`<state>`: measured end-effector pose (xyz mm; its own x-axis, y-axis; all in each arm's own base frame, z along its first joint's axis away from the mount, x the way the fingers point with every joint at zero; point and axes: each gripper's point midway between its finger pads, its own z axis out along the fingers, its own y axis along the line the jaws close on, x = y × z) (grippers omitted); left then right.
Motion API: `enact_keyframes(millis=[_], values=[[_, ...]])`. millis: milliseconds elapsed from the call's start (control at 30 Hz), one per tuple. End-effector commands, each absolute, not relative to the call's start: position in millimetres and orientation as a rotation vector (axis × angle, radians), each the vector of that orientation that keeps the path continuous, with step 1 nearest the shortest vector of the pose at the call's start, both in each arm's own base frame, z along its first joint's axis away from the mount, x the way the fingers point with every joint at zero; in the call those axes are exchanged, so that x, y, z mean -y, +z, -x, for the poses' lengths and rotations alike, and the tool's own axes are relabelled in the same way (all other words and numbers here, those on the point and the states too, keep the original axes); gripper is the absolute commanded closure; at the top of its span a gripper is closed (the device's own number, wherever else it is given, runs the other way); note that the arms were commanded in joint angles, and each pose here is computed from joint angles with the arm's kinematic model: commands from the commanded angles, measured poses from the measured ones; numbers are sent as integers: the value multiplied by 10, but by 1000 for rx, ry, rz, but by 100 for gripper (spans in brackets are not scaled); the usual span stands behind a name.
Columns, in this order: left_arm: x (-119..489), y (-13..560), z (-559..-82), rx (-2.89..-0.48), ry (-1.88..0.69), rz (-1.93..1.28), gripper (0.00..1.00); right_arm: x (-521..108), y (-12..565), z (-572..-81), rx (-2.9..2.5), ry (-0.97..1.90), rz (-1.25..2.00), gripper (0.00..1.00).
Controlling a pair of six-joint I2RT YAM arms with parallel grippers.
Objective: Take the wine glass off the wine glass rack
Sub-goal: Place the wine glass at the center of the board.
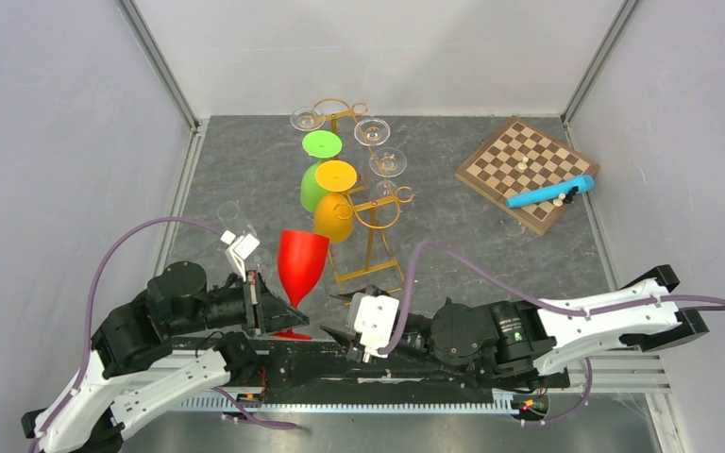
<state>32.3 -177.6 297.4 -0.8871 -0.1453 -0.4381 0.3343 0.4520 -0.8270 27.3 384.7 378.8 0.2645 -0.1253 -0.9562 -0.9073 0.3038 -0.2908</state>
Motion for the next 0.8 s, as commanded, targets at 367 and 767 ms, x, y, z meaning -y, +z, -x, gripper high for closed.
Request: enact_keyframes(millis=[367,767], values=[[1657,2953,-30,-2180,-1391,-596,98,-3647,4370,-282,-1323,955,1140,43],[1622,3029,19,-2038,-1355,-798,98,-3688,4467,-383,-1267,1169,1240,43]])
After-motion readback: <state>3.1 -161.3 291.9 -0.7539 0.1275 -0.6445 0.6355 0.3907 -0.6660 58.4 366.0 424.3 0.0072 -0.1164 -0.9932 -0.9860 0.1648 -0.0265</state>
